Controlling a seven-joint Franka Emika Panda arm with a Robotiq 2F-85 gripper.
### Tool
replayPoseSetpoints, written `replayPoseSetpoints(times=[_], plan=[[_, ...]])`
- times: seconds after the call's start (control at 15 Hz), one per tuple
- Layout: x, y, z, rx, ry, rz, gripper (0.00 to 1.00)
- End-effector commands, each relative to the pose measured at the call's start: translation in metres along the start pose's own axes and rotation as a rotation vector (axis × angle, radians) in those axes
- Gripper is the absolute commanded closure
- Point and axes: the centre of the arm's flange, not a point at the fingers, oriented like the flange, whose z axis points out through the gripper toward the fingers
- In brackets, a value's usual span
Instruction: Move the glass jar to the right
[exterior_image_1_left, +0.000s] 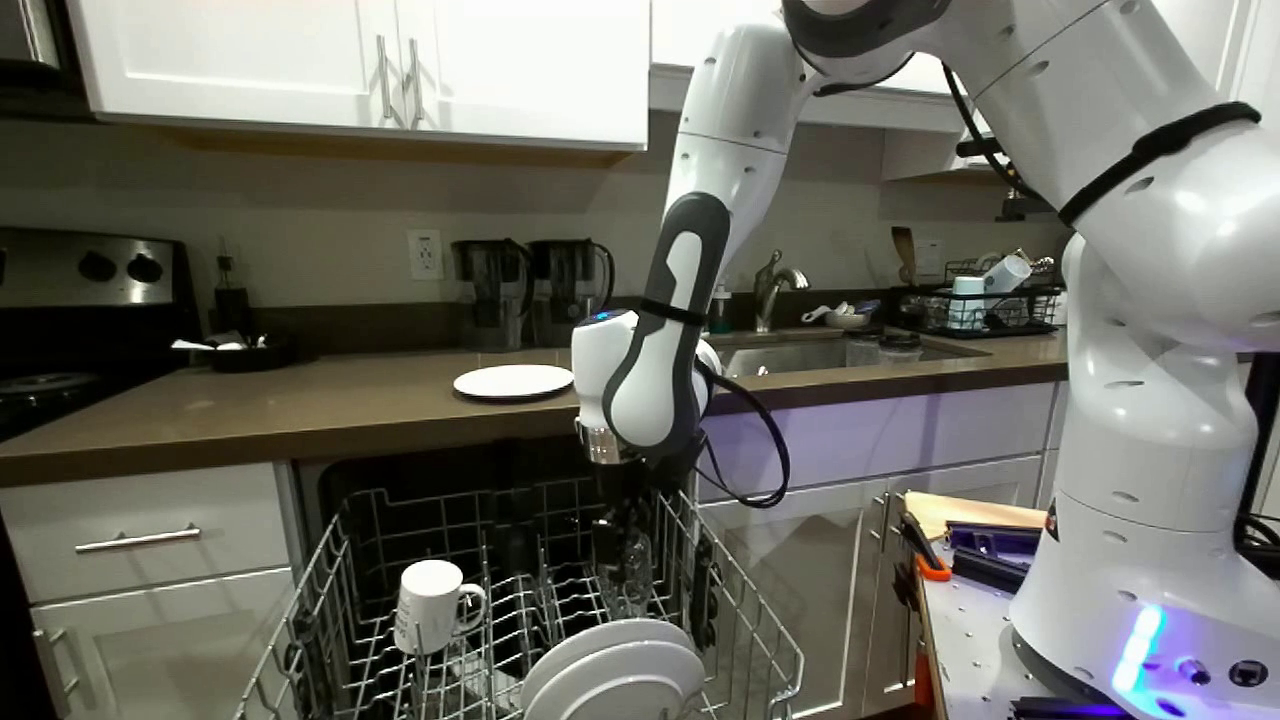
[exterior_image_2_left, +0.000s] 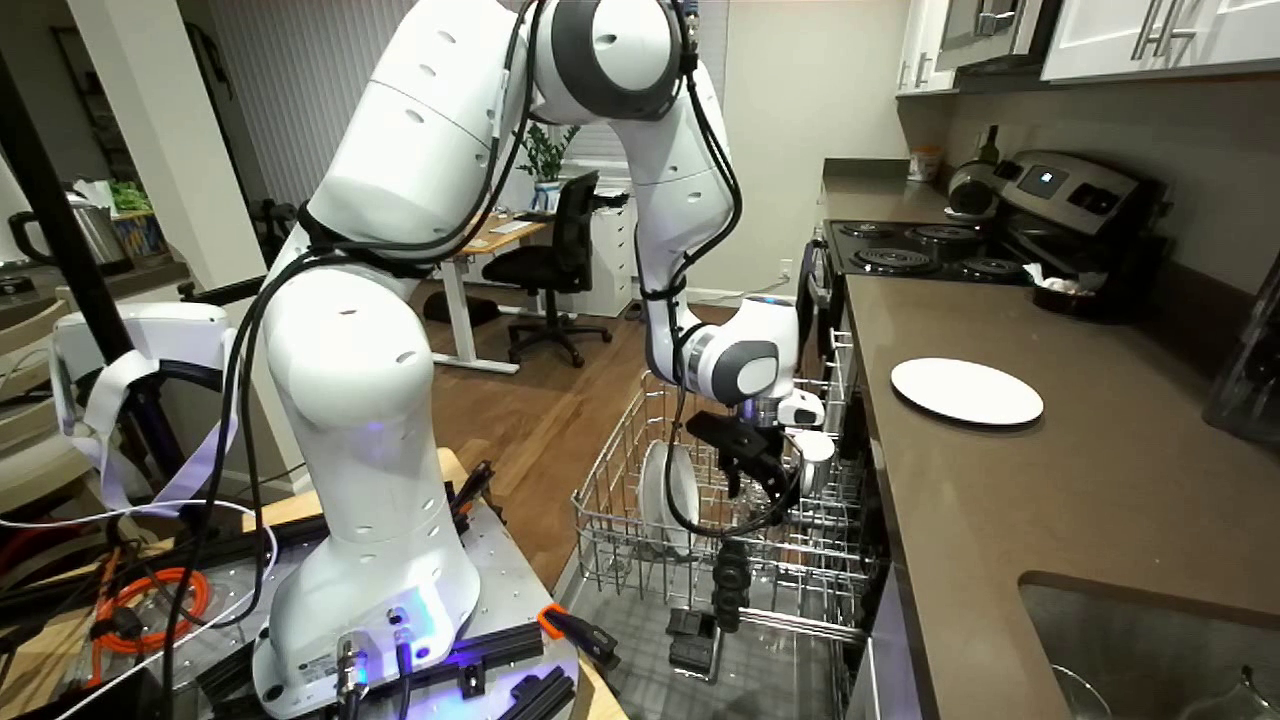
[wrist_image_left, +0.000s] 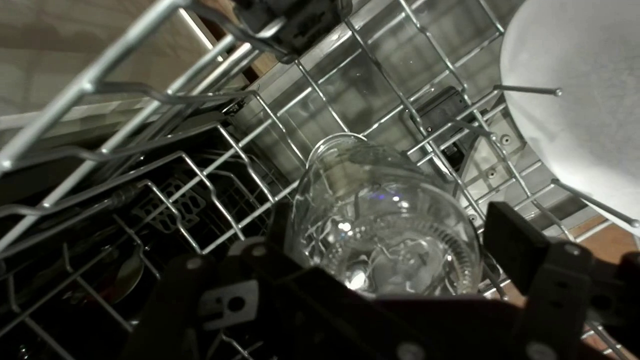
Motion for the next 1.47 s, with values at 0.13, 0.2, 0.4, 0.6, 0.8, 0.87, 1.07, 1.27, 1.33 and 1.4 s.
replayPoseSetpoints(times=[0.13, 0.2, 0.4, 0.6, 0.8, 0.87, 1.07, 1.27, 1.33, 1.4], plan=[[-0.003, -0.006, -0.010, 0.005, 0.012, 0.001, 0.00], [-0.003, -0.007, -0.015, 0.003, 0.016, -0.003, 0.00], [-0.004, -0.008, -0.030, -0.015, 0.035, -0.017, 0.00], [-0.004, -0.012, -0.051, -0.035, 0.065, -0.046, 0.00], [-0.005, -0.017, -0.077, -0.043, 0.099, -0.089, 0.00], [-0.007, -0.018, -0.087, -0.027, 0.109, -0.108, 0.00], [-0.013, -0.022, -0.116, 0.027, 0.121, -0.159, 0.00], [-0.018, -0.026, -0.141, 0.037, 0.115, -0.208, 0.00], [-0.020, -0.026, -0.146, 0.040, 0.113, -0.221, 0.00], [-0.020, -0.026, -0.151, 0.050, 0.109, -0.233, 0.00]])
